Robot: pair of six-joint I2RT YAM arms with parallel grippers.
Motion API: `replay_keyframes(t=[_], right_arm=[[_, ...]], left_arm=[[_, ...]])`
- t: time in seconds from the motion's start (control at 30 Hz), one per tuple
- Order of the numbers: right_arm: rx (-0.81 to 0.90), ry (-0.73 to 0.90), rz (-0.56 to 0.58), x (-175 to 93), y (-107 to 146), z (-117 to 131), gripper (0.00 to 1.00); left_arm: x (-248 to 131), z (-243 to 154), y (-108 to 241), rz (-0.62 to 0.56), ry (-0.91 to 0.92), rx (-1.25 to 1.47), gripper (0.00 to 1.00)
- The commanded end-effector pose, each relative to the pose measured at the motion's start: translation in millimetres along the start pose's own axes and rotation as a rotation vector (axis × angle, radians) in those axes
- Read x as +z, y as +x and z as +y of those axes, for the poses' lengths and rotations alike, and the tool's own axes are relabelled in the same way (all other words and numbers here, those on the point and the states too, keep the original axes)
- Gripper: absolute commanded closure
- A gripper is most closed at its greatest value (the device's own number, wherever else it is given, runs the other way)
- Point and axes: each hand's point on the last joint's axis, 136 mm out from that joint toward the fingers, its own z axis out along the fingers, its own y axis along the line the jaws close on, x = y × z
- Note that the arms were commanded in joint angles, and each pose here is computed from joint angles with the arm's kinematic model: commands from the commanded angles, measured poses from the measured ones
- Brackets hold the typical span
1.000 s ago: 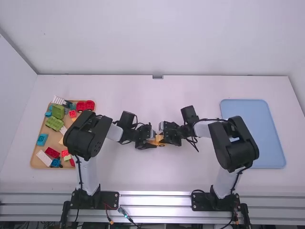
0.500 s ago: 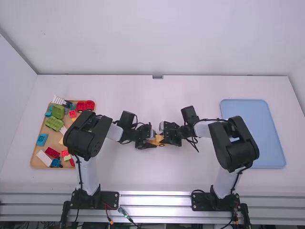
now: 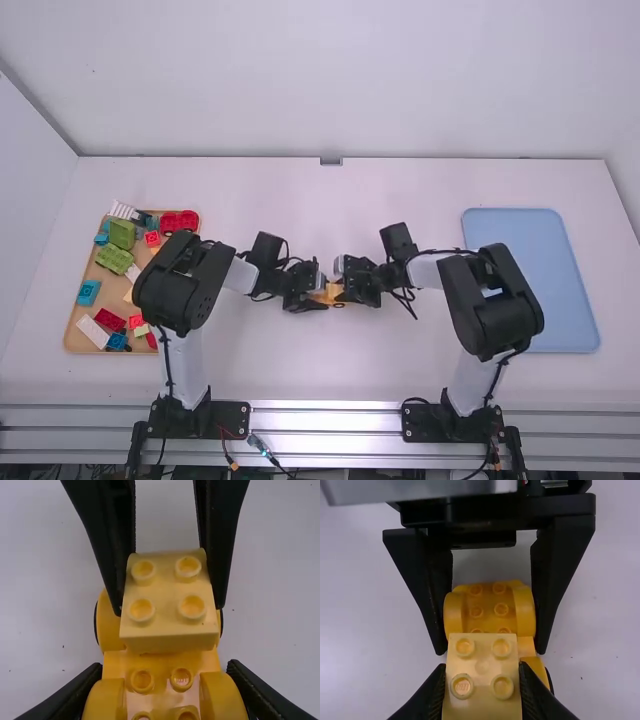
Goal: Assemble lego blocks to make yellow taxi
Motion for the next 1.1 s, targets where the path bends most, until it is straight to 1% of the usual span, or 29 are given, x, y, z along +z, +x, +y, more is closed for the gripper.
replay_keyframes(t=[0.0, 0.57, 0.7, 0.83, 1.07], right_arm=[[-0.02, 0.073, 0.066, -7, 9, -14, 1.0], [-0.027, 0.107, 0.109, -8, 15, -20, 0.99], [-0.025, 0.112, 0.103, -11, 13, -25, 0.99], [-0.029, 0.096, 0.112, -9, 8, -24, 0.99], [-0.047, 0.093, 0.121, -10, 10, -23, 0.99]], left_arm=[[4, -16, 19, 0.052, 0.029, -0.007, 0.47], [4, -16, 19, 0.053, 0.029, -0.007, 0.48], [4, -16, 20, 0.055, 0.028, -0.006, 0.48], [4, -16, 20, 0.056, 0.028, -0.007, 0.48], [4, -16, 20, 0.055, 0.028, -0.007, 0.49]])
